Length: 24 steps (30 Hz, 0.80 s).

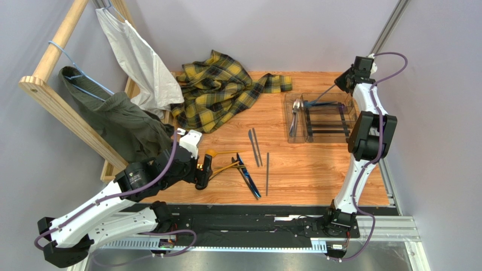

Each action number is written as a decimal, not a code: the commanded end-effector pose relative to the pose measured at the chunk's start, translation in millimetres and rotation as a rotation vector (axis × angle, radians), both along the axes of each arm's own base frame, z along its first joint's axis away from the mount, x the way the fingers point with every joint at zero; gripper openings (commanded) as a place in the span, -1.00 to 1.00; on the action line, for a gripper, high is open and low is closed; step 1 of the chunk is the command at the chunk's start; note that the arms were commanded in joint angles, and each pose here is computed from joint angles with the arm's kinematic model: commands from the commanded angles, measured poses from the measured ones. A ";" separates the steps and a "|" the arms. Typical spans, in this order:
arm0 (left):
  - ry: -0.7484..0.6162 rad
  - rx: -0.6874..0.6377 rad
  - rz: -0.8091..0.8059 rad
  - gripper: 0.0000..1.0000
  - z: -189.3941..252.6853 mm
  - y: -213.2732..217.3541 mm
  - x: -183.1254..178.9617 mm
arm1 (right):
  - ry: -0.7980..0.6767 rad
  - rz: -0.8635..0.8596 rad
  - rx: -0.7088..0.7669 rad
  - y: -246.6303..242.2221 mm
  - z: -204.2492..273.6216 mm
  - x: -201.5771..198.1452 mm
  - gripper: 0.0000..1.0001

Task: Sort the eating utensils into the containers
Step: Place the spoon in the storage box.

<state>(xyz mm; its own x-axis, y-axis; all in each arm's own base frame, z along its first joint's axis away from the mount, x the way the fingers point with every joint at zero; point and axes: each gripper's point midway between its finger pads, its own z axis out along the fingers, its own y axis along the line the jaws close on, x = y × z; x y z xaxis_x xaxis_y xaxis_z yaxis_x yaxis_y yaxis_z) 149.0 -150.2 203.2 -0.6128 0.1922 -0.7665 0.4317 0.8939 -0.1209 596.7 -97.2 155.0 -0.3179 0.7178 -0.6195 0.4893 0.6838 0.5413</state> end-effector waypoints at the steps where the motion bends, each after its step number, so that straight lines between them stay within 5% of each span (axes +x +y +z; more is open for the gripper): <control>1: -0.021 -0.016 -0.017 0.98 4.1 -4.2 1.8 | -0.033 -0.012 0.016 -2.1 4.5 1.4 -0.99; 10: -0.013 -0.012 -0.025 0.98 2.3 -6.2 1.3 | 0.003 0.019 0.062 4.5 -12.7 -15.1 -0.73; 18: -0.010 -0.008 -0.027 0.98 1.3 -7.0 1.6 | 0.001 -0.003 0.057 -2.3 4.2 -27.0 0.07; 24: -0.002 0.009 -0.024 0.98 -1.8 -7.7 3.0 | -0.077 -0.011 0.054 0.2 46.9 -39.4 0.28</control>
